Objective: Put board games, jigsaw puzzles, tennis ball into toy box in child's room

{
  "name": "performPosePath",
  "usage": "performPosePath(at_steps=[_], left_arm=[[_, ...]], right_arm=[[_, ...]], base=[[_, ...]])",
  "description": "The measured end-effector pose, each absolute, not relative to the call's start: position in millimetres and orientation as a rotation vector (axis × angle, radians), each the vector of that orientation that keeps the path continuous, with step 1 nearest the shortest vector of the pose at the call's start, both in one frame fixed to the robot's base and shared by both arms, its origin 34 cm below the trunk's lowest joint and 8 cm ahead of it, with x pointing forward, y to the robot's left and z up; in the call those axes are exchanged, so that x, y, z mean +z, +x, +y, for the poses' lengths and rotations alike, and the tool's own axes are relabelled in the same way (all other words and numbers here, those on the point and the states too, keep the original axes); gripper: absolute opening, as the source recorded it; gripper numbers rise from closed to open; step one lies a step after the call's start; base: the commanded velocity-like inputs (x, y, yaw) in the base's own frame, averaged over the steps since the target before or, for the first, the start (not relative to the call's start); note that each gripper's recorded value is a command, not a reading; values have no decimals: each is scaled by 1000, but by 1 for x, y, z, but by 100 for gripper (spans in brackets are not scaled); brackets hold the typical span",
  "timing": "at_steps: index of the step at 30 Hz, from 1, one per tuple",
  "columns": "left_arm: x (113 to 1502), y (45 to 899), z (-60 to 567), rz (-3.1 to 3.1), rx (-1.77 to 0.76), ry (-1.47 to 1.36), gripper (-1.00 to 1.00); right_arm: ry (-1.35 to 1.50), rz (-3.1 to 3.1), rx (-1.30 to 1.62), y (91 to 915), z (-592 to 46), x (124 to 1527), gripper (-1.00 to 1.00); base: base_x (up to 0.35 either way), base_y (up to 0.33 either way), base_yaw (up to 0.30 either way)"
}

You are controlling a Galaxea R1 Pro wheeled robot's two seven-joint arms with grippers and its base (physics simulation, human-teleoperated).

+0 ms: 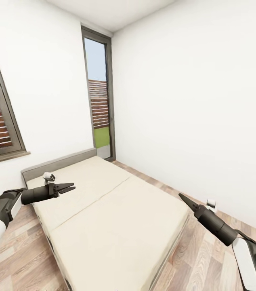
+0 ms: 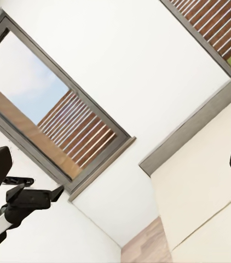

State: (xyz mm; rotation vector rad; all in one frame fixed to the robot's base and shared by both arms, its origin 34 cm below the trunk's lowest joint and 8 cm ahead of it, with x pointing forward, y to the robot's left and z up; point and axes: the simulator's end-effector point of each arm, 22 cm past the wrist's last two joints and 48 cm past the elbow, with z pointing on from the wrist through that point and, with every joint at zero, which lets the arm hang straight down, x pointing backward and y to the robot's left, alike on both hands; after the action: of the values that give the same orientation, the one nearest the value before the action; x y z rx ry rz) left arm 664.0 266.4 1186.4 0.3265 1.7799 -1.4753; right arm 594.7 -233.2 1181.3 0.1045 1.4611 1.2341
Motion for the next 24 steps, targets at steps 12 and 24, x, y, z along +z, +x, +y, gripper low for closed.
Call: performPosePath(at_steps=[12, 24], left_arm=[[1186, 664, 266, 1781, -1475, 327, 100], [1186, 664, 266, 1781, -1475, 327, 100]], right_arm=[[105, 1462, 1232, 595, -234, 1181, 100], [105, 1462, 1232, 595, -234, 1181, 100]], base=[[0, -223, 21], [0, -277, 0]])
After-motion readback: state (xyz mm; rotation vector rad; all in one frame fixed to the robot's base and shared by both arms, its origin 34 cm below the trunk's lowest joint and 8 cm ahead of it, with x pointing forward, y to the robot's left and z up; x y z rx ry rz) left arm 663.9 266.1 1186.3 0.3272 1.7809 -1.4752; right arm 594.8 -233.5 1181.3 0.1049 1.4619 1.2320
